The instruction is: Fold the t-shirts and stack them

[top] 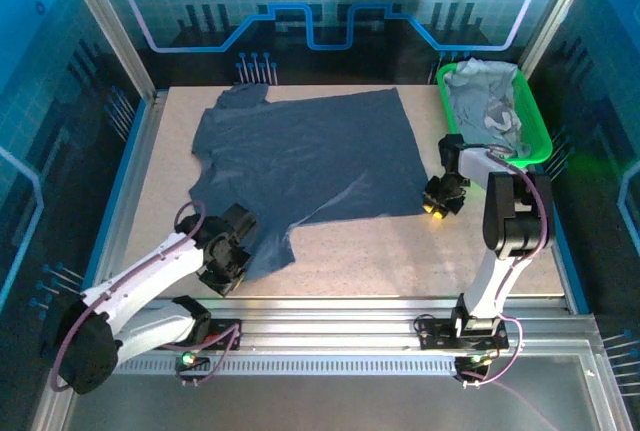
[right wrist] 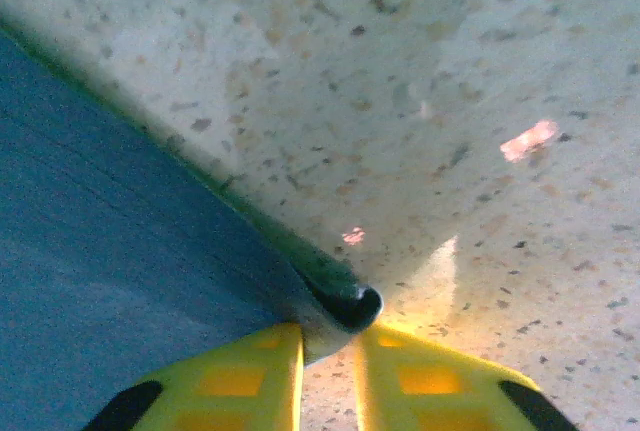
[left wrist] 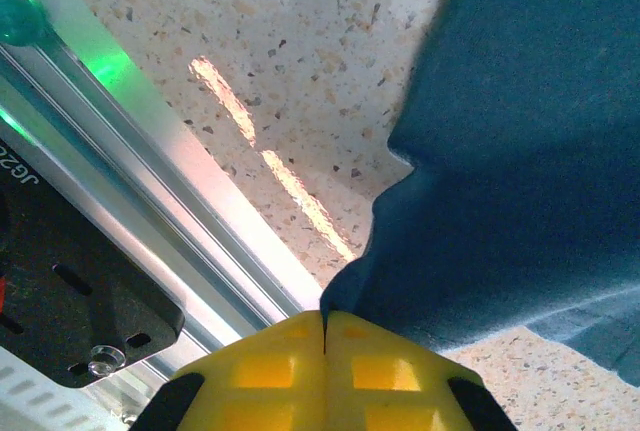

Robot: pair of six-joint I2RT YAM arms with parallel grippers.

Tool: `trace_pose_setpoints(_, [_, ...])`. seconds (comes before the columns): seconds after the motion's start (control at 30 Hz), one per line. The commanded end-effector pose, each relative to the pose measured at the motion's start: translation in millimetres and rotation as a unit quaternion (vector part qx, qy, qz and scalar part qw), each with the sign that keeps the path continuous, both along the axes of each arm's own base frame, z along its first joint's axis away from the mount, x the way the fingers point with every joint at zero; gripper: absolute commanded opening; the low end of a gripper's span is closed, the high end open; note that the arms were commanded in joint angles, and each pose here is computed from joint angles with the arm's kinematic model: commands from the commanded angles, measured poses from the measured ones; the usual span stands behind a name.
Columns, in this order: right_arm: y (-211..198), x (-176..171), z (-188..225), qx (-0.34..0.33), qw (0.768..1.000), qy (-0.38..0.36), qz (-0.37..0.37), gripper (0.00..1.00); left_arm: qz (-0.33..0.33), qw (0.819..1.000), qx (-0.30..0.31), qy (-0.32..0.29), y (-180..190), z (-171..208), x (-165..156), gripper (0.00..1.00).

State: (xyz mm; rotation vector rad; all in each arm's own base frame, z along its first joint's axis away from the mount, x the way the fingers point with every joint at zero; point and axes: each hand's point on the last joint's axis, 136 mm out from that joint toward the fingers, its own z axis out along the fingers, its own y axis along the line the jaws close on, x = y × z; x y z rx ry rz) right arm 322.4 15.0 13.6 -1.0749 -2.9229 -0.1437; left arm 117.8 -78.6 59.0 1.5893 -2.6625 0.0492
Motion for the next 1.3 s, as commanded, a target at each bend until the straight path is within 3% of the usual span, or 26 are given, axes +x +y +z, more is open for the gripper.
trace_pose_setpoints(0.0, [-5.0, -0.3, -9.6, -0.005, 1.0, 0.009, -0.009, 0.09, -0.007, 1.0, 0.029, 0.009, 9.7, 8.8, -4.5, 0.0])
trace_pose_setpoints(0.1, [-8.2, -7.9, -2.0, -0.022, 1.0, 0.004, -0.007, 0.0, -0.003, 0.999, 0.051, 0.012, 18.9, 14.2, -8.8, 0.0])
trace_pose_setpoints(0.37, [-10.0, -57.5, 24.3, -0.052, 0.999, 0.009, -0.005, 0.0, 0.001, 0.998, 0.057, 0.01, 22.6, 24.6, -16.2, 0.0])
trace_pose_setpoints(0.53, [-1.7, -60.6, 28.6, -0.041, 0.999, 0.0, 0.006, 0.0, -0.013, 0.999, 0.044, -0.006, 11.3, 23.4, -3.6, 0.0])
trace_pose_setpoints(0.77, [2.6, -40.9, 47.6, -0.046, 0.999, -0.02, 0.016, 0.0, -0.058, 0.99, 0.082, -0.103, 6.9, 66.8, 70.8, 0.0])
trace_pose_setpoints(0.93, [3.7, -19.0, 58.3, -0.047, 0.998, -0.03, 0.017, 0.0, -0.07, 0.986, 0.058, -0.142, 12.2, 83.5, 134.3, 0.0])
trace_pose_setpoints(1.1, [7.1, 12.9, 73.1, -0.042, 0.998, -0.052, 0.014, 0.0, -0.115, 0.979, 0.061, -0.16, 21.7, 95.4, 196.3, 0.0])
trace_pose_setpoints(1.27, [8.3, 35.5, 74.5, -0.042, 0.998, -0.047, 0.01, 0.0, -0.12, 0.976, 0.066, -0.17, 36.5, 98.8, 240.1, 0.0])
